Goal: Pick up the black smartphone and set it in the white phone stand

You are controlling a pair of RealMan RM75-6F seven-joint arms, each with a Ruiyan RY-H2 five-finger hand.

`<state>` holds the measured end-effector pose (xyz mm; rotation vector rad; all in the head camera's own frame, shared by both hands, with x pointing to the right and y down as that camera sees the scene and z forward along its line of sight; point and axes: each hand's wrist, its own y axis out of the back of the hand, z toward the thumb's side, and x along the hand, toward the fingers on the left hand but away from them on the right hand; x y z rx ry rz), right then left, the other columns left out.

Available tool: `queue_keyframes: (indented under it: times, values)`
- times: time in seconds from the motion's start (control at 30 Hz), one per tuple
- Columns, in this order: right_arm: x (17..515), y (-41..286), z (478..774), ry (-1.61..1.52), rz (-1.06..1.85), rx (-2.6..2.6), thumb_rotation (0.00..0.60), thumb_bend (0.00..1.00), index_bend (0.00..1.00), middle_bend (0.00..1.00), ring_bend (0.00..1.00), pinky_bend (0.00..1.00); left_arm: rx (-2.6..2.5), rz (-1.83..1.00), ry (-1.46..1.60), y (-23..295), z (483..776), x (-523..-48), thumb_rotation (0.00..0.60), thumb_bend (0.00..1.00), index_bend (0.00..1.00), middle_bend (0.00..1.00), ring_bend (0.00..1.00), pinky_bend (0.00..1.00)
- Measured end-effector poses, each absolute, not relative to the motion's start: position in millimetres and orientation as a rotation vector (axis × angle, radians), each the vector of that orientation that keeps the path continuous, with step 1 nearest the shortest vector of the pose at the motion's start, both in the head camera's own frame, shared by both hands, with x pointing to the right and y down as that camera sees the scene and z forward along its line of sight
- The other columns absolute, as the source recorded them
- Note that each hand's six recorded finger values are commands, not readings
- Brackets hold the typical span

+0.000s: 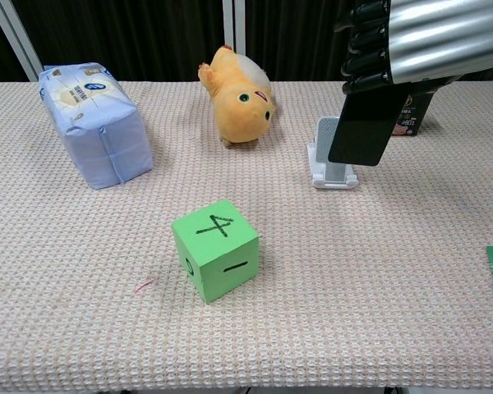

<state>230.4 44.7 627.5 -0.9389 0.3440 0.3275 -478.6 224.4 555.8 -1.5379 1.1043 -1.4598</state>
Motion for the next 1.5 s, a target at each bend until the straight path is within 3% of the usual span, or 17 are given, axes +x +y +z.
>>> queue_keyframes:
  times: [1.5]
  values:
    - [211, 46, 655, 0.369, 0.319, -0.989, 0.600, 0.74, 0.66, 0.63, 0.64, 0.22, -1.526, -1.479, 1.117, 227, 555, -490, 0.600, 0.04, 0.31, 0.33, 0.26, 0.36]
